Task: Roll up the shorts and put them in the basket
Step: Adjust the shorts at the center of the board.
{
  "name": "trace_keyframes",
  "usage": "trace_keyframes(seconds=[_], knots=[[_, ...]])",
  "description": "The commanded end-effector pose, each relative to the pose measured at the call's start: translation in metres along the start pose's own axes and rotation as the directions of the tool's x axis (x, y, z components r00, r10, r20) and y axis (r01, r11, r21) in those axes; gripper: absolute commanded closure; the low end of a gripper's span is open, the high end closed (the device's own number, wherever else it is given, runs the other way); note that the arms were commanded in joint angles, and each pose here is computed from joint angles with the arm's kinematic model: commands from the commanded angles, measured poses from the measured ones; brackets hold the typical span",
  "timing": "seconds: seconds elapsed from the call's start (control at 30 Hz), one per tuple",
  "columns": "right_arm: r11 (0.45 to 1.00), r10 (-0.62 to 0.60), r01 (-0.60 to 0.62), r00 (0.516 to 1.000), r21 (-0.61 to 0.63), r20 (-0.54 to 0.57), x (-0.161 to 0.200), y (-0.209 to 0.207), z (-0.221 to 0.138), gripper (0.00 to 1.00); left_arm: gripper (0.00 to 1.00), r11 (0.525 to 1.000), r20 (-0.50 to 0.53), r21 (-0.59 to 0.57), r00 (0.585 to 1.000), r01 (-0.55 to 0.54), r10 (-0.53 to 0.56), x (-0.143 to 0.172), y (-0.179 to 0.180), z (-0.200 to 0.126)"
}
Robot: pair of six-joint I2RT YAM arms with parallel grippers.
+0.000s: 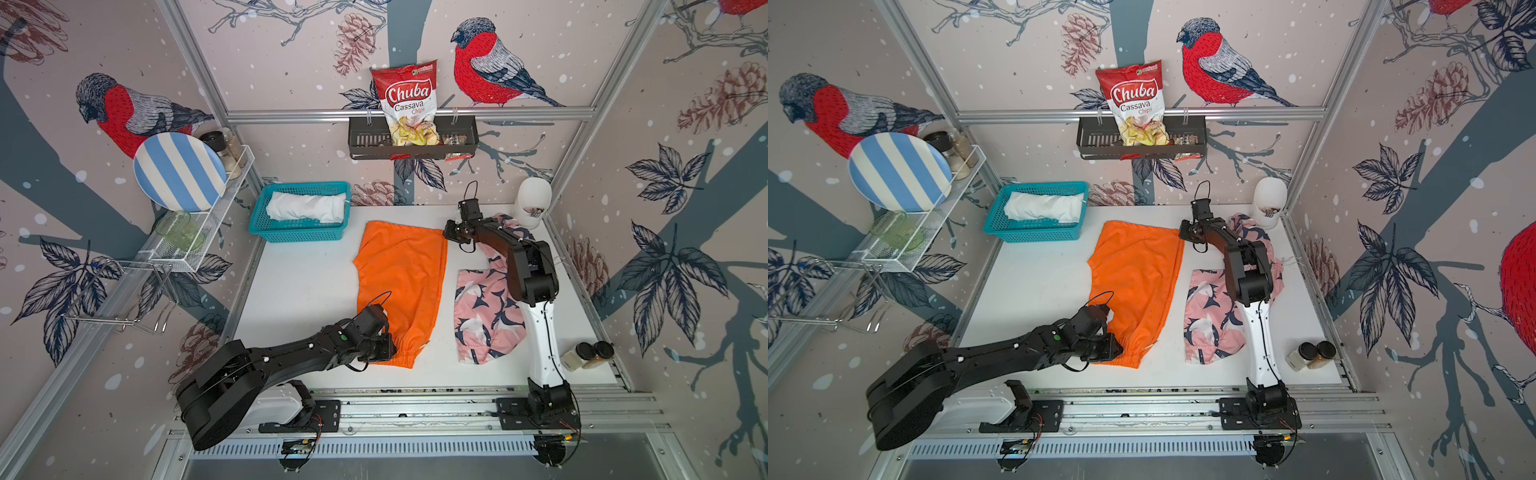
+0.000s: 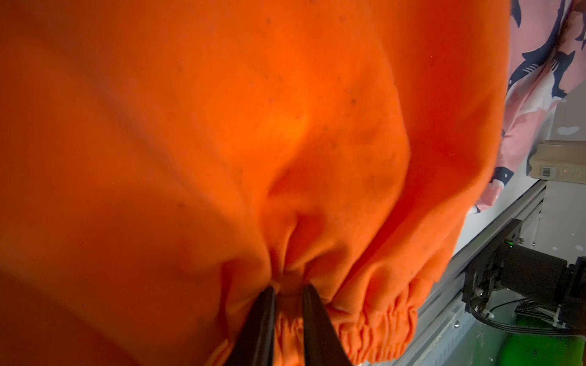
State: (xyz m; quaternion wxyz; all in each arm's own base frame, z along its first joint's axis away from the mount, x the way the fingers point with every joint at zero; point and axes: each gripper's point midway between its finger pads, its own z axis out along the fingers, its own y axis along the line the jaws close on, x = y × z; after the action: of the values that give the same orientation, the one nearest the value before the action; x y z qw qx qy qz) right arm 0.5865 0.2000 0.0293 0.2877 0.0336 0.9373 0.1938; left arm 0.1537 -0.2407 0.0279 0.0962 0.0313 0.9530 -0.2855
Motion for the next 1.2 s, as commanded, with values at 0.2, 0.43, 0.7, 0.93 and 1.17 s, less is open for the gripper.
trace_keyframes(seconds=[0.2, 0.43, 0.7, 0.93, 1.17], knots=[[1.000, -0.013, 0.014, 0.999, 0.013, -0.029, 0.010, -0.006, 0.006, 0.88, 0.78, 0.998, -0.057, -0.063, 0.998, 0.008, -0.012, 0.014, 0.017, 0.003], [0.999, 0.012, -0.013, 1.000, 0.030, 0.028, -0.010, -0.012, 0.008, 1.00, 0.78, 0.999, -0.060, -0.054, 0.998, 0.008, -0.012, 0.014, 0.014, 0.002], [0.997, 0.068, -0.070, 0.990, 0.014, 0.122, -0.052, -0.026, 0.017, 1.00, 0.78, 1.000, -0.040, -0.024, 0.999, -0.006, 0.005, 0.006, 0.003, 0.000], [1.000, 0.011, -0.010, 0.994, -0.011, 0.111, -0.067, -0.001, -0.027, 0.81, 0.75, 0.997, 0.019, -0.049, 0.998, -0.060, 0.061, -0.032, -0.024, 0.004], [0.992, -0.123, 0.125, 0.975, 0.001, 0.183, -0.054, 0.033, -0.138, 0.54, 0.73, 0.992, 0.104, -0.073, 0.988, -0.105, 0.112, -0.063, -0.045, -0.024]])
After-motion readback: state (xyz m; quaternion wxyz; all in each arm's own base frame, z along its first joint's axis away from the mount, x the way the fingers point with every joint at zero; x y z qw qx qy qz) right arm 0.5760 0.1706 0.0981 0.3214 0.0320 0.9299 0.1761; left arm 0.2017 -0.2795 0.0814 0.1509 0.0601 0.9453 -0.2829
